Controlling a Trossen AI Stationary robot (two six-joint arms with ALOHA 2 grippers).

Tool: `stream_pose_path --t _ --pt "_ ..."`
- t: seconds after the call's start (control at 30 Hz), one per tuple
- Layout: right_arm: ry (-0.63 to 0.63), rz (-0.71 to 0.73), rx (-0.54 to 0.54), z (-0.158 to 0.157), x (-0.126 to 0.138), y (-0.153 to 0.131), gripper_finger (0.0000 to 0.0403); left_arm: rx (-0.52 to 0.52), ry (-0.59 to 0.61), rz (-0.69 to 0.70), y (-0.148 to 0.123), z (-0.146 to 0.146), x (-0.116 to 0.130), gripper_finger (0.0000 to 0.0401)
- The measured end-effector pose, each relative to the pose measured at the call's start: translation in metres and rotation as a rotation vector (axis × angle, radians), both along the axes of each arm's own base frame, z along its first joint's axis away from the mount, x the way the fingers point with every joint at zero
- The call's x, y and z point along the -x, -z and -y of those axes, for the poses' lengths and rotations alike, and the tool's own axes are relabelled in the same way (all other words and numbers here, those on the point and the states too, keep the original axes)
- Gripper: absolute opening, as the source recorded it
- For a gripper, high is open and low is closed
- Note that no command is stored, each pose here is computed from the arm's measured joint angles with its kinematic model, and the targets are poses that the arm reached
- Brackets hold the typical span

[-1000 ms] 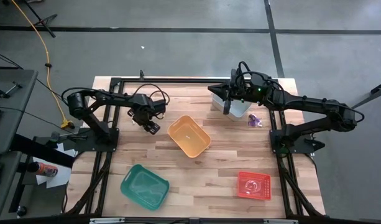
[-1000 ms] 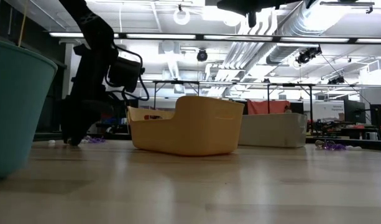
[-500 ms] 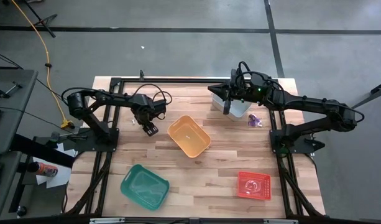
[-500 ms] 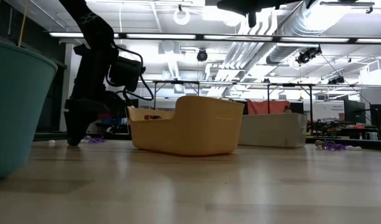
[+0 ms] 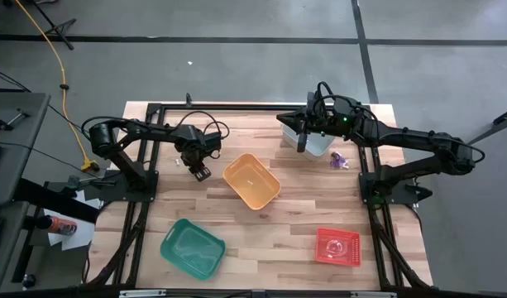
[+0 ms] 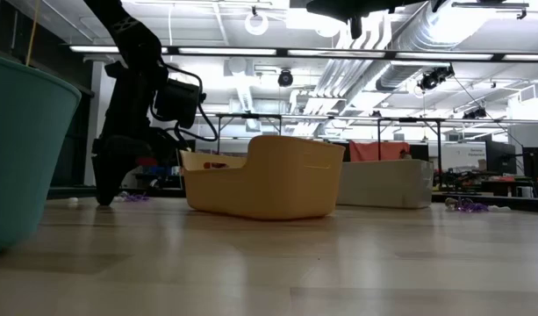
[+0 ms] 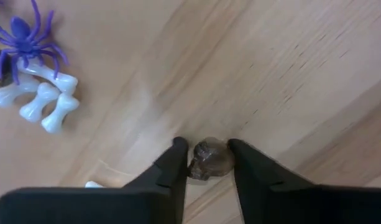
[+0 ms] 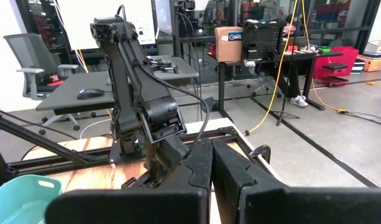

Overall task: Sort Halloween decoration
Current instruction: Put the black skull toy into the green bin

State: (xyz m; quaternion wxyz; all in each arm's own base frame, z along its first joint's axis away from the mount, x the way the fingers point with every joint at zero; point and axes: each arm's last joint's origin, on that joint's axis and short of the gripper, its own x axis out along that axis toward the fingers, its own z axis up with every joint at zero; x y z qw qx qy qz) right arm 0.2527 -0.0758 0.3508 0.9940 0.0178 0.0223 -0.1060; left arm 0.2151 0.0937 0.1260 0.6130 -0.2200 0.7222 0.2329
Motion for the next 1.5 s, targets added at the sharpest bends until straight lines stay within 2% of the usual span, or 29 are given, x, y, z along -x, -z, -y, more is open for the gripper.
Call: stream_pose_path --t 0.17,0.87,1.03,1.13,1.23,1.37,1.5 --pt "0.0 0.0 0.0 0.0 0.0 0.0 0.0002 0.0 0.0 -0.001 0.0 0.0 0.0 0.0063" --pt "0.002 -0.018 -0.033 0.0 0.0 0.002 0.0002 -0.004 0.001 0.0 0.0 0.0 0.0 0.0073" --pt "0.002 -0.019 -0.028 0.0 0.0 0.002 0.0002 -0.007 0.019 0.054 -0.012 -0.002 -0.005 0.0073" --pt "0.001 -0.022 -0.028 0.0 0.0 0.003 0.0002 -0.081 0.017 0.208 -0.038 -0.008 -0.015 0.0073" --pt "0.001 -0.033 -0.031 0.0 0.0 0.004 0.0002 -0.108 0.003 0.29 -0.063 -0.01 -0.011 0.0073" --pt "0.002 -0.043 -0.033 0.0 0.0 0.005 0.0002 -0.198 0.012 0.526 -0.112 -0.009 -0.007 0.0074" --pt "0.002 -0.047 -0.034 0.0 0.0 0.005 0.0002 -0.226 0.086 0.773 -0.157 0.004 0.004 0.0074"
